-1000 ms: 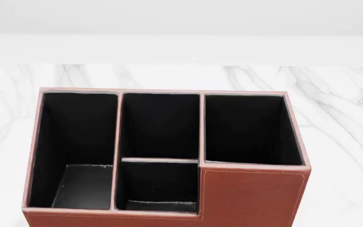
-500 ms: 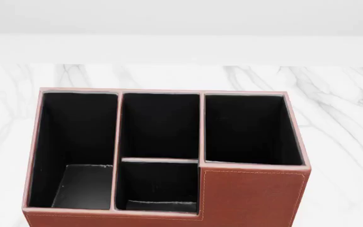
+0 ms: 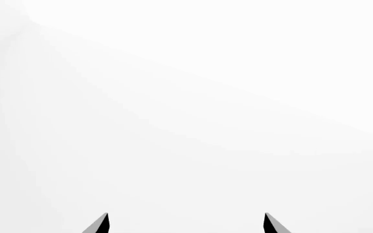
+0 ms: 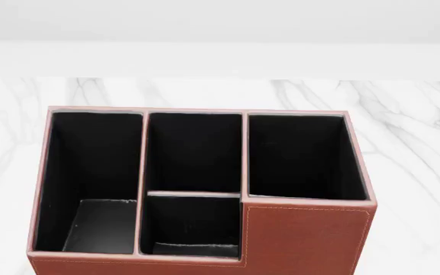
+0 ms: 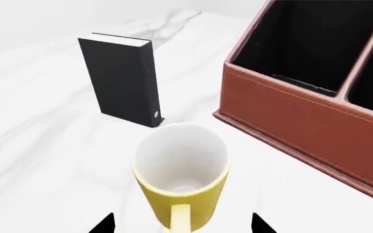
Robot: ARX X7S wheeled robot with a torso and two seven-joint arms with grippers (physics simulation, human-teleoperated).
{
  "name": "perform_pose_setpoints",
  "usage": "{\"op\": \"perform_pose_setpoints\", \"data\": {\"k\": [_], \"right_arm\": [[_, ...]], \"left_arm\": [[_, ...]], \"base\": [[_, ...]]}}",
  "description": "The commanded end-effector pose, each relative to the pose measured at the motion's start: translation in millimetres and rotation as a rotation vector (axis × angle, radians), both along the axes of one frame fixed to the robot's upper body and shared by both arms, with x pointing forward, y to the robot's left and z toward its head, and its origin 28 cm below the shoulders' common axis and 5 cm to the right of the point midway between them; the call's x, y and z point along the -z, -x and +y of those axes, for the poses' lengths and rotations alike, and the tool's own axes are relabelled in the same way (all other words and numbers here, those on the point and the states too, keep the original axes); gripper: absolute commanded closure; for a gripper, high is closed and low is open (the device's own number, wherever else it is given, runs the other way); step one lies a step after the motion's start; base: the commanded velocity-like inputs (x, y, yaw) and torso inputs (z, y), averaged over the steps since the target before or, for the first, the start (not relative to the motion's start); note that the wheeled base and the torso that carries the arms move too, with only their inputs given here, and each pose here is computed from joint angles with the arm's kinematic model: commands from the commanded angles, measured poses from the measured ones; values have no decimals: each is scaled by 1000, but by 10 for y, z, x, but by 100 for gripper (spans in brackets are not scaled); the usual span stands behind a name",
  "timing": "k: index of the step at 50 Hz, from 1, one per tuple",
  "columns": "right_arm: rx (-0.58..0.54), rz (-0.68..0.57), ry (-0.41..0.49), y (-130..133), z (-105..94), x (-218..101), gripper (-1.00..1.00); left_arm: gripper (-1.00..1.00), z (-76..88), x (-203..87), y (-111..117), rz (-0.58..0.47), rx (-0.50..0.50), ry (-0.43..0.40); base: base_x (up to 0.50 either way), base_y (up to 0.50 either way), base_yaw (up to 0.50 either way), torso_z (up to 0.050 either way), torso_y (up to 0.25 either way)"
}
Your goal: Pick up the yellow and white mug and place it to the right of the caddy.
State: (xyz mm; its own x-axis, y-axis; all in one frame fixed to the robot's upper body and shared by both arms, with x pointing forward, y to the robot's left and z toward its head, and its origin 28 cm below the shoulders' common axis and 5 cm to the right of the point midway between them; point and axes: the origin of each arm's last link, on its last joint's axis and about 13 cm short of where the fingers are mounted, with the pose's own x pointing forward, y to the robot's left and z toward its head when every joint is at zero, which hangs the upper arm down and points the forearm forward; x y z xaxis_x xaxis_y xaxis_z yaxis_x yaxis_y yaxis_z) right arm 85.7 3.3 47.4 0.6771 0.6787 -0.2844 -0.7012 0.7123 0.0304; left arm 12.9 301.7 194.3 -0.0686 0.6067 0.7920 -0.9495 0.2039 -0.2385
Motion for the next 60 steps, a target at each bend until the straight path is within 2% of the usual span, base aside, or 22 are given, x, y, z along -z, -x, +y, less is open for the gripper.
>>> {"op": "perform_pose_setpoints", "data": {"k": [1, 39, 60], "right_arm": [[4, 20, 20, -65, 11, 96, -100], [-40, 71, 65, -214, 119, 400, -100], [-100, 21, 46, -215, 170, 533, -100]], "left_arm": [[-100, -1, 0, -1, 0, 1, -2], [-100, -3, 2, -3, 4, 5, -1], [-100, -4, 0, -2, 4, 8, -4]], "base": [[0, 0, 0, 0, 0], [0, 0, 0, 0, 0], [0, 0, 0, 0, 0]]}}
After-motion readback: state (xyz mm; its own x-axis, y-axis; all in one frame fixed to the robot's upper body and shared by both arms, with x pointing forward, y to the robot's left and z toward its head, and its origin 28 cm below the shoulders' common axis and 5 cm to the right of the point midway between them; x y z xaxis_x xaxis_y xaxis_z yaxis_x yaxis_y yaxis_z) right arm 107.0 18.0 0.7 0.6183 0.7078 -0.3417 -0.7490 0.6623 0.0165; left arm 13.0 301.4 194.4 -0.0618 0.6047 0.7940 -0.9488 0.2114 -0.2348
